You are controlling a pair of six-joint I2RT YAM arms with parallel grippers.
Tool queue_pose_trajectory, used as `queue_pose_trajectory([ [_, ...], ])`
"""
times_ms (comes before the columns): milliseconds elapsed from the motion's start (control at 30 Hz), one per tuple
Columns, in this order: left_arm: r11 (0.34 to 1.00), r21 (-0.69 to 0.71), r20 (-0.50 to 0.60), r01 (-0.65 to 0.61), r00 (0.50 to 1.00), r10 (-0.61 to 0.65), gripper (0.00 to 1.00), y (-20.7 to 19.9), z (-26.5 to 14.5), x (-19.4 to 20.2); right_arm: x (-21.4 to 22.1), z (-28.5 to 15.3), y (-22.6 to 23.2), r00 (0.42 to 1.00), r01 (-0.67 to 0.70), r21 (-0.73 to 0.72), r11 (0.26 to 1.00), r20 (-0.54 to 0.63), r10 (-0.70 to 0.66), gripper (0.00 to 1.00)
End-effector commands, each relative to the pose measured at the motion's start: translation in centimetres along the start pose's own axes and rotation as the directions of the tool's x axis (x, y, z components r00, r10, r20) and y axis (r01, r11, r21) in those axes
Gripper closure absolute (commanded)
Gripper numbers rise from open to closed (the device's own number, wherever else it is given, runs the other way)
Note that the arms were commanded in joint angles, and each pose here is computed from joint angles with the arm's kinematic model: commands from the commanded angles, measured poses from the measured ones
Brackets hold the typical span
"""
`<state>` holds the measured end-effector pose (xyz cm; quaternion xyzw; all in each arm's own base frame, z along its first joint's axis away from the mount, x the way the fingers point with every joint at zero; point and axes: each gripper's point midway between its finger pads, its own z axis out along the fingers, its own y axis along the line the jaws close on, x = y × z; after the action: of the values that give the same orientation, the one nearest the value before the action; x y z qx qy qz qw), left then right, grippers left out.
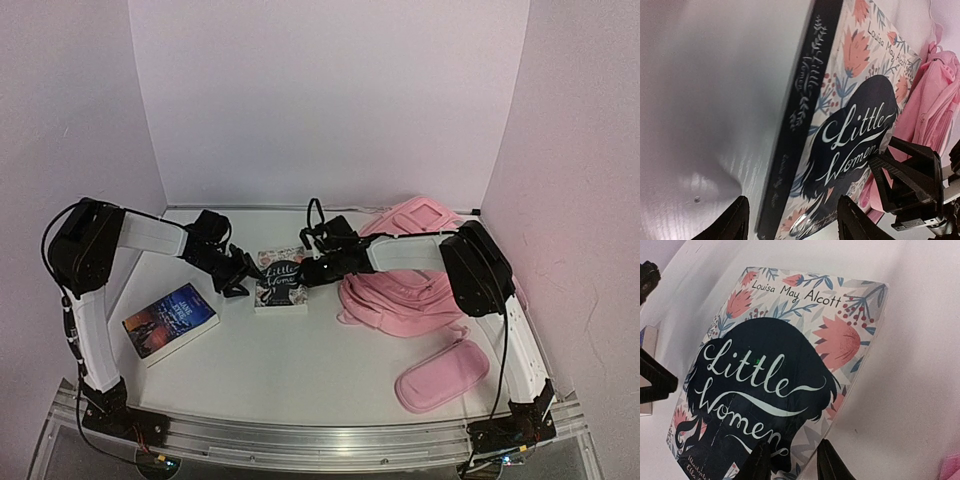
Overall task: Pack the student bag
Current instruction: Pick up the book from the center of the board.
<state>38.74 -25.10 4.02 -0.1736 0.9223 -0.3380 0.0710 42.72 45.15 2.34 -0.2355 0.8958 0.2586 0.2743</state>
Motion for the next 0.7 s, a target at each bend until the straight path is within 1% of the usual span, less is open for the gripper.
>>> queue_pose_trajectory([
  [0,0.987,0.163,-0.043,-0.016,0.999,0.024,0.38,-2.0,1.8,0.2,9.9,1.8,1.3,0.954,0.001,-0.069,0.998,-0.299,-0.021,0.73],
  [67,0.975,0.218,-0.074,-0.035,0.996,0.052,0.36,-2.3,2.7,0.5,10.3,2.1,1.4,0.951,0.007,-0.08,0.997,-0.309,-0.032,0.76],
  [167,0.934,0.349,-0.113,-0.079,0.986,0.126,0.37,-3.9,3.4,1.2,11.3,2.5,1.7,0.943,0.014,-0.102,0.995,-0.328,-0.047,0.8],
  [300,0.853,0.49,-0.077,-0.183,0.965,0.251,0.4,-7.5,2.0,2.0,11.9,2.8,2.3,0.938,0.008,-0.134,0.991,-0.342,-0.054,0.87],
  [400,0.775,0.57,-0.039,-0.273,0.933,0.357,0.44,-10.9,-0.1,3.3,11.7,2.9,3.1,0.937,-0.004,-0.168,0.986,-0.344,-0.055,0.91],
  [467,0.734,0.607,-0.023,-0.305,0.916,0.4,0.47,-12.5,-1.2,4.3,11.5,2.9,3.4,0.938,-0.008,-0.178,0.984,-0.341,-0.054,0.93],
  [500,0.729,0.611,-0.025,-0.307,0.913,0.406,0.47,-12.7,-1.3,4.7,11.3,2.9,3.4,0.94,-0.009,-0.179,0.984,-0.338,-0.053,0.93],
  [567,0.761,0.587,-0.046,-0.277,0.927,0.372,0.5,-11.8,-0.6,4.6,11.1,2.9,3.5,0.942,-0.008,-0.182,0.983,-0.332,-0.054,0.94],
  [600,0.784,0.567,-0.055,-0.252,0.938,0.341,0.53,-11.0,0.0,4.3,10.9,2.9,3.6,0.943,-0.006,-0.183,0.983,-0.329,-0.055,0.95],
  [667,0.832,0.522,-0.06,-0.188,0.965,0.256,0.61,-9.0,1.0,3.3,10.4,2.6,3.8,0.946,-0.003,-0.187,0.982,-0.32,-0.058,0.95],
])
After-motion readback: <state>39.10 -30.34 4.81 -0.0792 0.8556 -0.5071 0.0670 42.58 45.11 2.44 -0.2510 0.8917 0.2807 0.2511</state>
